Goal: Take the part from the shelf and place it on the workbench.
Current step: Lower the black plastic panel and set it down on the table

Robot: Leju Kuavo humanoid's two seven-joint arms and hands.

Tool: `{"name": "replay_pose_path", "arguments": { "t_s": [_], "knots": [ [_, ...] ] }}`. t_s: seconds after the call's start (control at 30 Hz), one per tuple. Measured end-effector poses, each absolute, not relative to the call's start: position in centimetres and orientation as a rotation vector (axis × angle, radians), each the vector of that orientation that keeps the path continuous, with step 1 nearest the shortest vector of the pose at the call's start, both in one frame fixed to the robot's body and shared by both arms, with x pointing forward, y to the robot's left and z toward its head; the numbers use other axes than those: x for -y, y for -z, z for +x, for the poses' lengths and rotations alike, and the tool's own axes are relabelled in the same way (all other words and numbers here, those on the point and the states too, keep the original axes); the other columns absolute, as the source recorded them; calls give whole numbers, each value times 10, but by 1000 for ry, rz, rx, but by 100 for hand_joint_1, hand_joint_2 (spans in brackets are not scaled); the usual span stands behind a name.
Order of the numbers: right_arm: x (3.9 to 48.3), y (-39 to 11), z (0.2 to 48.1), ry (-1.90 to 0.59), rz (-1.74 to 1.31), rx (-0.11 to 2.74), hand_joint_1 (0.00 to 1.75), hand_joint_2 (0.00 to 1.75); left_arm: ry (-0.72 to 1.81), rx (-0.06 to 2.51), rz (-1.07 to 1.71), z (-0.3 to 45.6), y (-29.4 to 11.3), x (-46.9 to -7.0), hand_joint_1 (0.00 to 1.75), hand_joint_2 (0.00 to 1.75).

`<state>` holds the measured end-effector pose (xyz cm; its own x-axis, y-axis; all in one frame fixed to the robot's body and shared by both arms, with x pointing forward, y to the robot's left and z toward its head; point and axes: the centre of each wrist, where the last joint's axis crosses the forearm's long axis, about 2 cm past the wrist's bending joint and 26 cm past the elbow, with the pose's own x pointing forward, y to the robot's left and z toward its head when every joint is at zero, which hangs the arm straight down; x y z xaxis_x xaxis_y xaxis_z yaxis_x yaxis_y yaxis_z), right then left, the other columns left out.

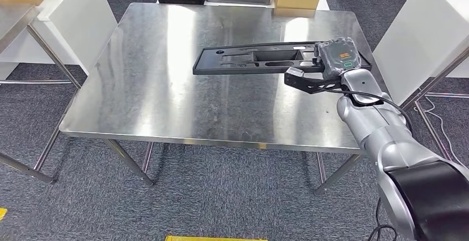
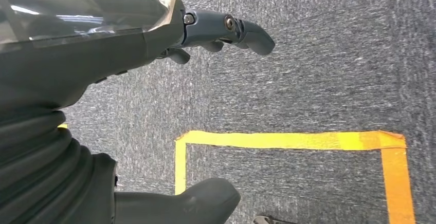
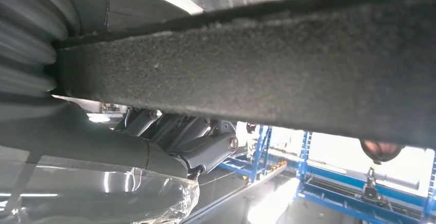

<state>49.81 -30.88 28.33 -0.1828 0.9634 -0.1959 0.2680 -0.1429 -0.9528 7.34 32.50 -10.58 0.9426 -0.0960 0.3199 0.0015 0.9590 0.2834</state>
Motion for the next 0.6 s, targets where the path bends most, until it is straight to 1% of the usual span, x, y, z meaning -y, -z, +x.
{"name": "replay_pose_path", "arguments": {
  "t_s": [0.17, 0.43, 0.6],
  "knots": [
    [310, -282, 498, -1394, -1411, 1481, 175, 175, 38, 361, 292, 74, 106, -325, 0, 175],
    [307, -281, 498, -1425, -1409, 1467, 175, 175, -33, 470, 335, 71, 106, -327, 0, 175],
    [313, -276, 496, -1420, -1407, 1458, 175, 175, -60, 522, 347, 70, 106, -327, 0, 175]
  ]
}}
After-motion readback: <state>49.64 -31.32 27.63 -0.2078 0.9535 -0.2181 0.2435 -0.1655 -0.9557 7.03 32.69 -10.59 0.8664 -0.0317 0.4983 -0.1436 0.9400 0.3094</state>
